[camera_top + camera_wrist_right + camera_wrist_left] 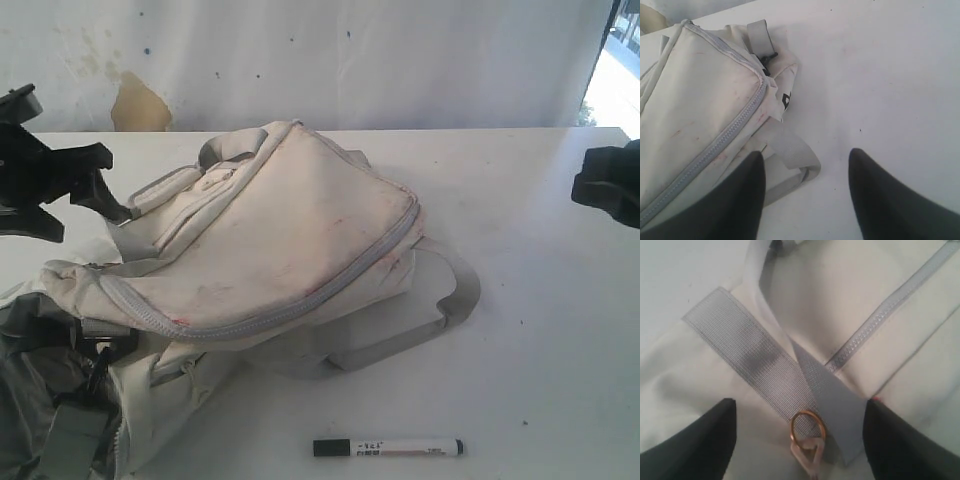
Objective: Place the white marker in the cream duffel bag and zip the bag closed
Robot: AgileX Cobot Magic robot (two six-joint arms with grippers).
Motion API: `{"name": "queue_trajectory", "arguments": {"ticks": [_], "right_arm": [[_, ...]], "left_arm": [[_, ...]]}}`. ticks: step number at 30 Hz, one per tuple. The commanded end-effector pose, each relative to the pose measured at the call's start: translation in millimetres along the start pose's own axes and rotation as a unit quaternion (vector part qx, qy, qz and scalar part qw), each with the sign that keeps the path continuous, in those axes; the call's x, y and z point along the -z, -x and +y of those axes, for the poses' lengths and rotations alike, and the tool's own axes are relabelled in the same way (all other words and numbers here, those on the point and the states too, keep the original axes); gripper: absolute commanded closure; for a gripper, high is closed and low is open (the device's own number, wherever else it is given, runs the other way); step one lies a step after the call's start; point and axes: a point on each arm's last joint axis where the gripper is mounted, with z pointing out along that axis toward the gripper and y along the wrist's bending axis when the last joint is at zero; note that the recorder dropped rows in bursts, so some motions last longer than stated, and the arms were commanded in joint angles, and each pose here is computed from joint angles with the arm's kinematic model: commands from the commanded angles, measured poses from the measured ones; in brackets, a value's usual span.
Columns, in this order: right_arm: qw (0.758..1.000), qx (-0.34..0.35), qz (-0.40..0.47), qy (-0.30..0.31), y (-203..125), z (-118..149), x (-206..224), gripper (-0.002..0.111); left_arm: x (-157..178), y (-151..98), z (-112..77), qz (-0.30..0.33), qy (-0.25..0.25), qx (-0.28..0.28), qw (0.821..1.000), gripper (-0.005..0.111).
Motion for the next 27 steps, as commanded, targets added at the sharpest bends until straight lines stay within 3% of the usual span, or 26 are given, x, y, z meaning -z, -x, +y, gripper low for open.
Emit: {"name": "queue_trajectory", "arguments": {"ticks": [1,4,9,13,17,19,22,26,27], "right_arm": [[1.0,0.008,-0.002,0.001,2,1,0,0.06],[1.0,0.009,-0.002,0.001,2,1,0,0.06],[1.0,0.009,0.001,0.001,2,1,0,0.06],[1.0,0.009,0.001,0.001,2,1,0,0.06],[1.0,0.009,0.001,0.001,2,1,0,0.06],[1.0,0.009,0.001,0.001,2,1,0,0.06],[1.0,0.009,0.004,0.002,1,1,0,0.06],[1.0,0.009,0.004,0.002,1,1,0,0.06],[1.0,0.009,0.005,0.002,1,1,0,0.06]], "left_arm": [[-10,3,3.6,0.068,0.019,-0.029,0.997,0.029],[-16,4,11.2,0.101,0.027,-0.029,0.994,0.029],[-11,4,30.0,0.14,0.026,0.022,0.99,0.029],[-13,4,33.0,0.143,0.019,0.031,0.989,0.029],[-25,-1,29.3,0.182,-0.02,0.041,0.982,0.032],[-31,-4,31.7,0.204,-0.023,0.045,0.978,0.041],[-39,-6,33.6,0.22,-0.029,0.056,0.973,0.064],[-38,-5,32.9,0.216,-0.041,0.059,0.974,0.107],[-37,-3,32.2,0.211,-0.05,0.05,0.975,0.106]]}}
